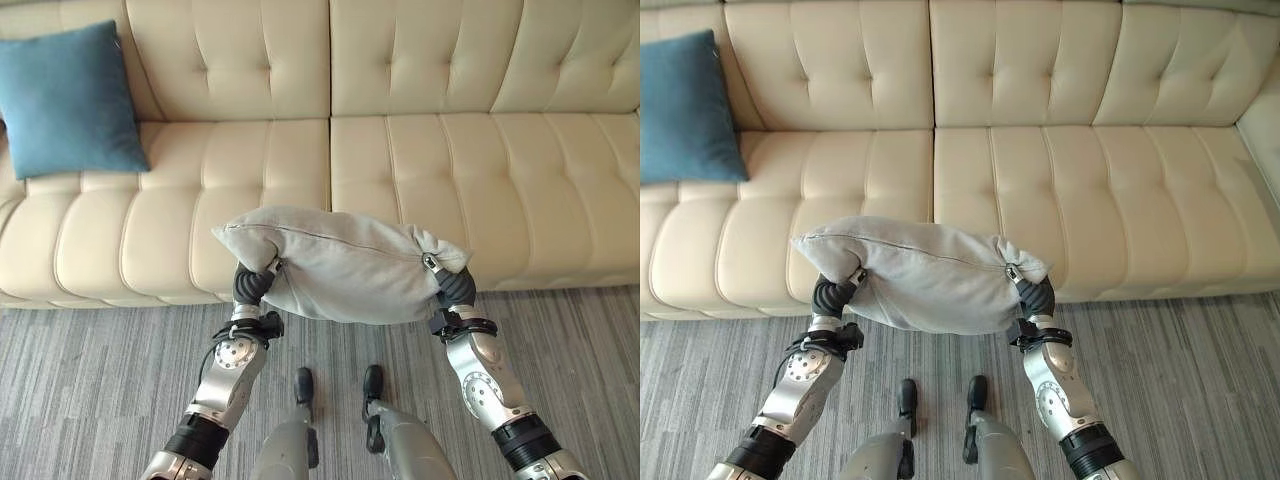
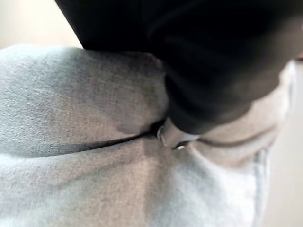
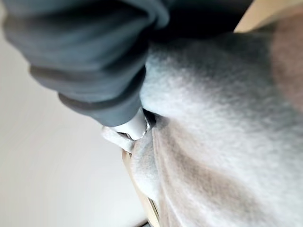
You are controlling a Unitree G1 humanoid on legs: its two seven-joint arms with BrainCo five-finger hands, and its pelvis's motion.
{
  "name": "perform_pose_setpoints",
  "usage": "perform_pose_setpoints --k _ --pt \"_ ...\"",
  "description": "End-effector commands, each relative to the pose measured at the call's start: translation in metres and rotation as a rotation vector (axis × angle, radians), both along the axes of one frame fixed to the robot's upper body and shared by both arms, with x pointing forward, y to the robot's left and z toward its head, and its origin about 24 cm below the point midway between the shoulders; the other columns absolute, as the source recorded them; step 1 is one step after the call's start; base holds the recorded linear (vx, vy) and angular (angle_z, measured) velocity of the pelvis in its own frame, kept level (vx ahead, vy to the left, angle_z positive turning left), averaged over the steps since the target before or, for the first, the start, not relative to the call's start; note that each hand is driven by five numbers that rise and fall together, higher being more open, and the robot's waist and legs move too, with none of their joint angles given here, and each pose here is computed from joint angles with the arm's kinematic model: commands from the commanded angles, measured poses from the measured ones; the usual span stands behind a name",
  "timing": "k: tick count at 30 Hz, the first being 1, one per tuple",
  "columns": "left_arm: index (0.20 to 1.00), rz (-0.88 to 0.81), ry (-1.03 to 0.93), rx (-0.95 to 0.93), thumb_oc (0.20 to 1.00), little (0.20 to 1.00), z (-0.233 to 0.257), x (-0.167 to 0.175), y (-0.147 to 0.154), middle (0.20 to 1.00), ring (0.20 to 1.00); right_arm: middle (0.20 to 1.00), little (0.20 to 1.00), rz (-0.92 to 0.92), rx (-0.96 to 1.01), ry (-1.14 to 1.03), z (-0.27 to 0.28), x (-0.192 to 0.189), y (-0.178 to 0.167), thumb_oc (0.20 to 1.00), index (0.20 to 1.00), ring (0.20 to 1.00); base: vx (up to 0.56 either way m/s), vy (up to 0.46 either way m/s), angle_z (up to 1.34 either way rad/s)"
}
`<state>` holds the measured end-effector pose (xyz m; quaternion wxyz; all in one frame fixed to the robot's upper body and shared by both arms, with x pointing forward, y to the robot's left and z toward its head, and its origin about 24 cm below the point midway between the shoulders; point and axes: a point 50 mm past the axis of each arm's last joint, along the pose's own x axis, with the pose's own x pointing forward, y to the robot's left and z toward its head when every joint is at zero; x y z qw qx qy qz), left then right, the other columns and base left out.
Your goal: Pick up all the scattered cushions and arrange them neatly on the sofa.
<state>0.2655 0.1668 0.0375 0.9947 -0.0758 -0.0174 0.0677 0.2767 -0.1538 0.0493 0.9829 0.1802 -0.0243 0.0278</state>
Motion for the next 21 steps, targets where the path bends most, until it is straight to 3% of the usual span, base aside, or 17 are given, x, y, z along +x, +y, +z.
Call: perform_pose_setpoints --k 1,13,21 --pt "0.2 -0.128 -0.18 -0.074 0.2 0.2 0.034 0.006 -0.025 0.2 0.2 0.2 0.2 0.123 -0.045 -0.141 0.025 -0.005 0.022 0.2 0.2 0.2 0.11 -0.075 0.03" --pt "0.2 -0.03 -0.133 0.014 0.2 0.2 0.027 -0.001 -0.003 0.2 0.2 0.2 0.2 0.028 -0.143 -0.085 0.018 -0.004 0.008 0.2 0.2 0.2 0.25 0.069 0.03" --pt "0.2 -0.053 -0.148 0.131 0.2 0.2 0.032 -0.006 0.009 0.2 0.2 0.2 0.2 0.06 -0.143 -0.097 0.017 -0.009 0.016 0.2 0.2 0.2 0.27 0.186 -0.44"
